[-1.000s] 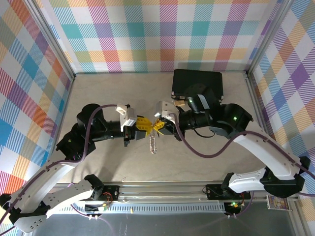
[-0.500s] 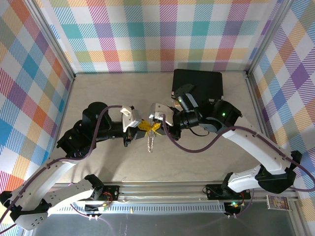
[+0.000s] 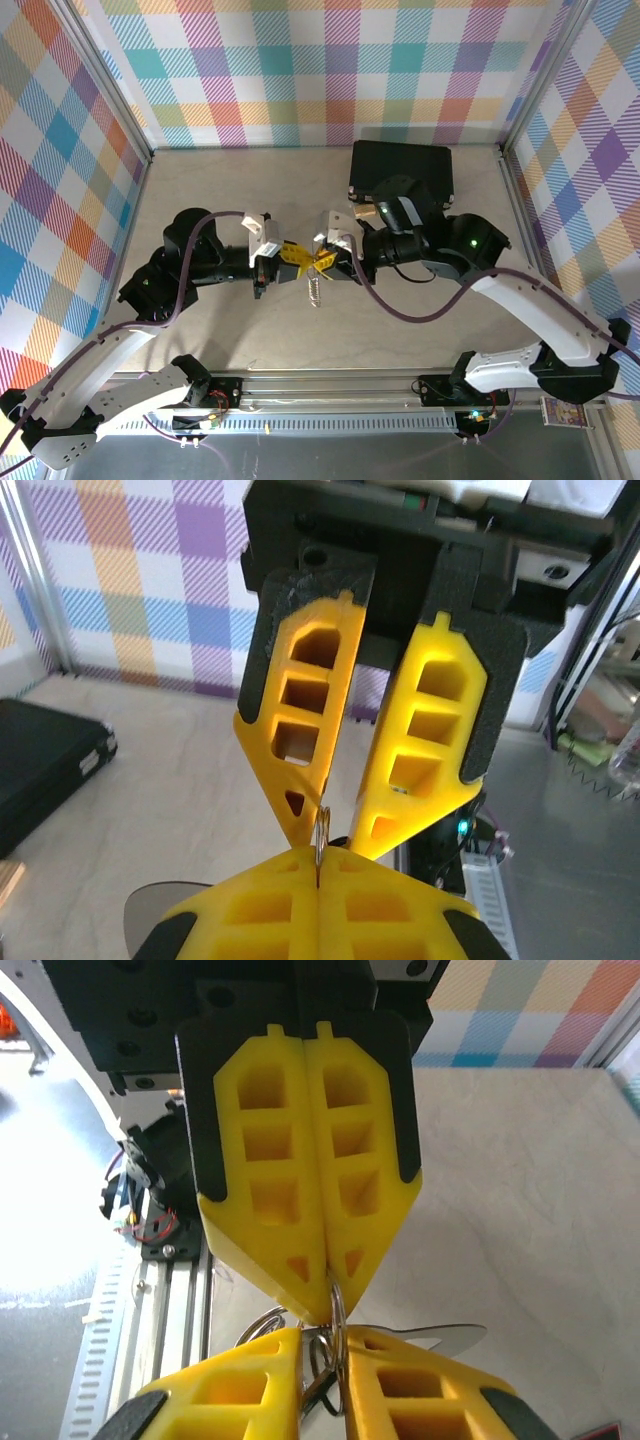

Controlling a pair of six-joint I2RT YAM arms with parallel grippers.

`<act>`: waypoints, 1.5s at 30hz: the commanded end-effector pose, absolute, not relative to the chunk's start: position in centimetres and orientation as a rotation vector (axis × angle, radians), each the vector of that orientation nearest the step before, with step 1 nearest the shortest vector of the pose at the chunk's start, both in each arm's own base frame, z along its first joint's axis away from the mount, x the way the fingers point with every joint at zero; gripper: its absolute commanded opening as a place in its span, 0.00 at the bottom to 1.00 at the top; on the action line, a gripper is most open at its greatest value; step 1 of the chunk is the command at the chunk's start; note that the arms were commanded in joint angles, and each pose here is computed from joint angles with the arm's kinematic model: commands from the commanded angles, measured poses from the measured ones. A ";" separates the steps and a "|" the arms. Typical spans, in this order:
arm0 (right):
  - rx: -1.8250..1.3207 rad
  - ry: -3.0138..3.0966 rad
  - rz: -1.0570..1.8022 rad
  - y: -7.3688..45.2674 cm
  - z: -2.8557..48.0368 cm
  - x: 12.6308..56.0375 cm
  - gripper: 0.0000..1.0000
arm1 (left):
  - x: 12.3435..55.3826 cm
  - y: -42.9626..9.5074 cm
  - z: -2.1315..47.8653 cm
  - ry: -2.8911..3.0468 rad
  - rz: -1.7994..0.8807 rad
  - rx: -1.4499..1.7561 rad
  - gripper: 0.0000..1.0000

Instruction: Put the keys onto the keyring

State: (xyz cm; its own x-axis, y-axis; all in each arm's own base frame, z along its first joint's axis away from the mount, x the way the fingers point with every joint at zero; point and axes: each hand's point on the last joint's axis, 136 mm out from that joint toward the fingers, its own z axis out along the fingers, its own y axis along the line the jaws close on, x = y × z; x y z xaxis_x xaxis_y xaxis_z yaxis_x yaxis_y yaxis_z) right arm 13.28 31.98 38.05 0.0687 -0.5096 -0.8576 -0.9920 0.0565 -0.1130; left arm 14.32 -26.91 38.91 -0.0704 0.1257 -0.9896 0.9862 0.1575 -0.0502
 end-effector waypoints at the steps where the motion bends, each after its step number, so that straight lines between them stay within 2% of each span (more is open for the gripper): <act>1: -1.526 1.490 0.837 32.2 39.5 12.4 0.19 | 13.0 -26.8 42.1 1.267 -1.133 1.147 0.00; 10: -1.498 1.436 0.868 31.9 40.9 12.0 0.15 | 12.4 -26.9 42.5 1.243 -1.187 1.147 0.00; 17: -1.502 1.416 0.910 32.1 41.2 11.5 0.21 | 12.5 -26.9 42.2 1.244 -1.191 1.143 0.00; 22: -1.503 1.424 0.908 32.2 40.9 11.7 0.14 | 12.6 -27.0 41.9 1.248 -1.194 1.139 0.00; 27: -1.506 1.444 0.869 32.4 40.2 12.5 0.00 | 13.0 -27.3 41.3 1.269 -1.190 1.145 0.00; 39: -1.557 1.481 0.775 32.0 39.1 13.4 0.00 | 14.2 -27.3 40.0 1.348 -1.083 1.175 0.00; 45: -1.591 1.471 0.783 32.3 38.9 13.2 0.00 | 14.3 -27.5 40.2 1.346 -1.075 1.191 0.08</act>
